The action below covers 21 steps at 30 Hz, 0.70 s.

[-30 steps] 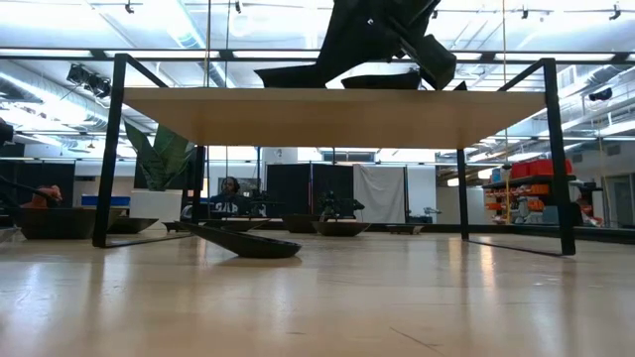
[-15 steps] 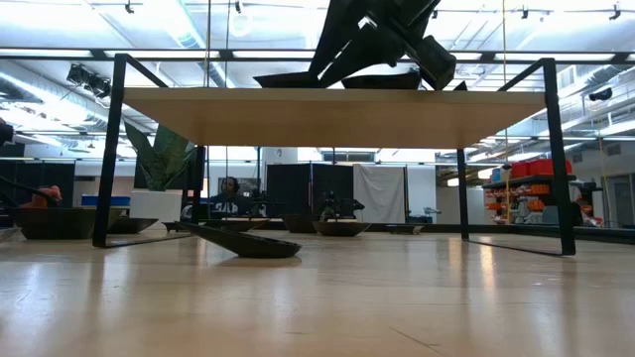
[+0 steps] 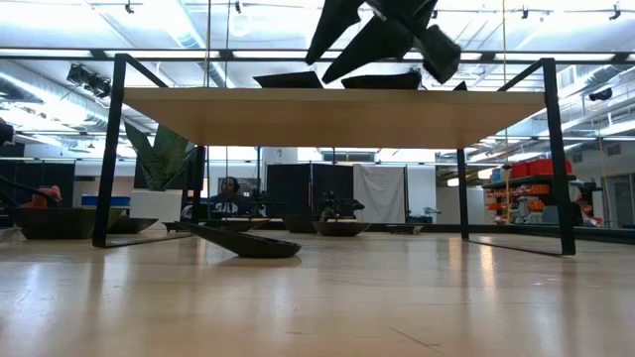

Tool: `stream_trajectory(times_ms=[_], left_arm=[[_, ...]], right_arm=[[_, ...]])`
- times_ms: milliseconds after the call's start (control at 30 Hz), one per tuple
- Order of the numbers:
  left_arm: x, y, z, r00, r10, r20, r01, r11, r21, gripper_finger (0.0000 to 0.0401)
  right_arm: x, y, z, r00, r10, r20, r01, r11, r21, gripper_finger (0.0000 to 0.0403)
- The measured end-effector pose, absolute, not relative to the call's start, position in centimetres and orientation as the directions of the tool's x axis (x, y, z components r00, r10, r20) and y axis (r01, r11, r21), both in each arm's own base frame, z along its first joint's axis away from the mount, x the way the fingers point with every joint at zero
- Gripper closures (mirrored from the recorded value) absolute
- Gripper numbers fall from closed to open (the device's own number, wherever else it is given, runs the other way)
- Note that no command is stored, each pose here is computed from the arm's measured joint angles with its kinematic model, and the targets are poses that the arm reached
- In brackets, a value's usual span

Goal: Pick & Place Mini shaped plates
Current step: Put the square plate on the shelf

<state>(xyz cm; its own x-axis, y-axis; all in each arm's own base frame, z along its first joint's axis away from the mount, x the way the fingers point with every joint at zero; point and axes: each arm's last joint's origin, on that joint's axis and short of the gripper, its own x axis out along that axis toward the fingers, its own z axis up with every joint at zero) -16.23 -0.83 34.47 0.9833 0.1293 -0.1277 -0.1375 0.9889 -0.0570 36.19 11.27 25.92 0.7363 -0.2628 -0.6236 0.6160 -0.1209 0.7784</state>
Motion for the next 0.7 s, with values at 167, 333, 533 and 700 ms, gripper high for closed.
stream_trajectory(times_ms=[167,333,533,700], left_arm=[[-16.2,-0.8,34.5,0.983,0.130,-0.127,-0.138,0.989,-0.057,0.0383],[-16.2,-0.8,34.5,0.983,0.130,-0.127,-0.138,0.989,-0.057,0.0383],[-16.2,-0.8,34.5,0.983,0.130,-0.128,-0.138,0.989,-0.057,0.0383],[-16.2,-0.8,34.5,0.983,0.130,-0.128,-0.138,0.989,-0.057,0.0383]], right_arm=[[35.7,11.7,26.9,0.760,-0.249,-0.601,0.590,-0.123,0.798,0.0288],[35.4,11.4,28.6,0.787,-0.285,-0.547,0.548,-0.086,0.832,0.0298],[36.4,10.2,32.6,0.830,-0.317,-0.458,0.511,0.104,0.854,0.0305],[37.0,8.9,35.0,0.857,-0.297,-0.421,0.507,0.341,0.792,0.0311]])
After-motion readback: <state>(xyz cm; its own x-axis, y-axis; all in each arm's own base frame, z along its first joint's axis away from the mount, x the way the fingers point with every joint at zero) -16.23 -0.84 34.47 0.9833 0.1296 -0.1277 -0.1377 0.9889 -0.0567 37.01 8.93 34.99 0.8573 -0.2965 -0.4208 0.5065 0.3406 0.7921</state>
